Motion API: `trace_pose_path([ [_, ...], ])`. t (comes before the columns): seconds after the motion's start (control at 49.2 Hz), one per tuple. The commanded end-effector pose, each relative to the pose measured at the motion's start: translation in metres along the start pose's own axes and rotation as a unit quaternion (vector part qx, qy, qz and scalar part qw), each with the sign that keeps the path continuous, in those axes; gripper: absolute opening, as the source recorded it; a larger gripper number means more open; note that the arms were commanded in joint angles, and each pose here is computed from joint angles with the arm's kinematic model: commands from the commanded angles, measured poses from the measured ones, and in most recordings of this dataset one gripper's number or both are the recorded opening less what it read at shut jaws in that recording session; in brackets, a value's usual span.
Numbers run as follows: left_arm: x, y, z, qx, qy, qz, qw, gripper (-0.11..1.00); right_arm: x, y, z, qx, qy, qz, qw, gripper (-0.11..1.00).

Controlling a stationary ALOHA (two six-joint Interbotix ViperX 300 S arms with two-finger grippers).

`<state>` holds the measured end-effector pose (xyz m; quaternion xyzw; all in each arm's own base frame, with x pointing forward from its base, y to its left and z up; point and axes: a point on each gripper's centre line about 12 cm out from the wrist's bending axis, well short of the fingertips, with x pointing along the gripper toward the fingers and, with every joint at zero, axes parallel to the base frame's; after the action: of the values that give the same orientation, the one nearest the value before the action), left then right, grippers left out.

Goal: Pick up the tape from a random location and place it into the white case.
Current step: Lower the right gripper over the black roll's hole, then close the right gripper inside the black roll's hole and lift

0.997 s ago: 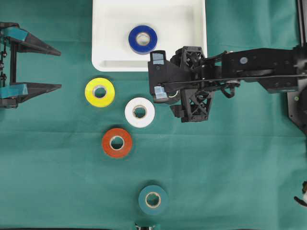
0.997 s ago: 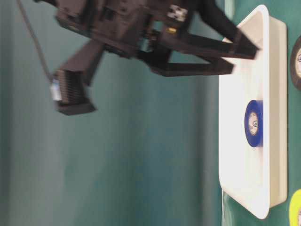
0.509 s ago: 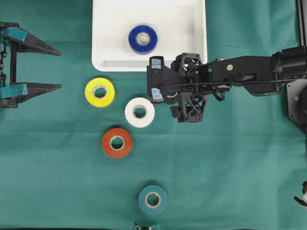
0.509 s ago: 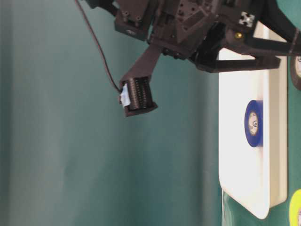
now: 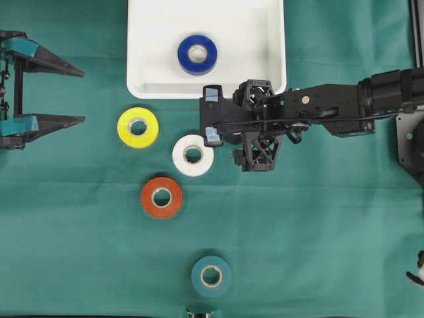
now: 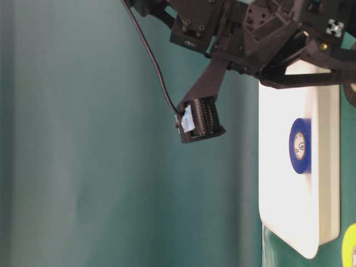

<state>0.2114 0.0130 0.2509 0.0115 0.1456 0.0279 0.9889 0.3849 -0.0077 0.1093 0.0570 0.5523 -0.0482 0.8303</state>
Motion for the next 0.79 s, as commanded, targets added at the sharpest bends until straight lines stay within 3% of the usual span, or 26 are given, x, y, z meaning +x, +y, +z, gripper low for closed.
trace_pose_path([
  [0.0, 0.0008, -0.0002, 0.0046, -0.001, -0.007, 0.0, 1.0, 0.98, -0.0035, 0.0009, 0.0059, 0.002, -0.014, 0.002, 0.9999, 0.93],
  [0.651, 0.0008, -0.0002, 0.0048, -0.001, -0.008, 0.0, 1.0, 0.98, 0.0, 0.0007, 0.004, 0.011, -0.009, 0.002, 0.9999, 0.92],
  [0.773, 0.001, -0.0002, 0.0046, -0.001, -0.007, 0.0, 1.0, 0.98, 0.0, 0.0012, 0.004, 0.01, -0.009, 0.002, 0.9999, 0.82],
])
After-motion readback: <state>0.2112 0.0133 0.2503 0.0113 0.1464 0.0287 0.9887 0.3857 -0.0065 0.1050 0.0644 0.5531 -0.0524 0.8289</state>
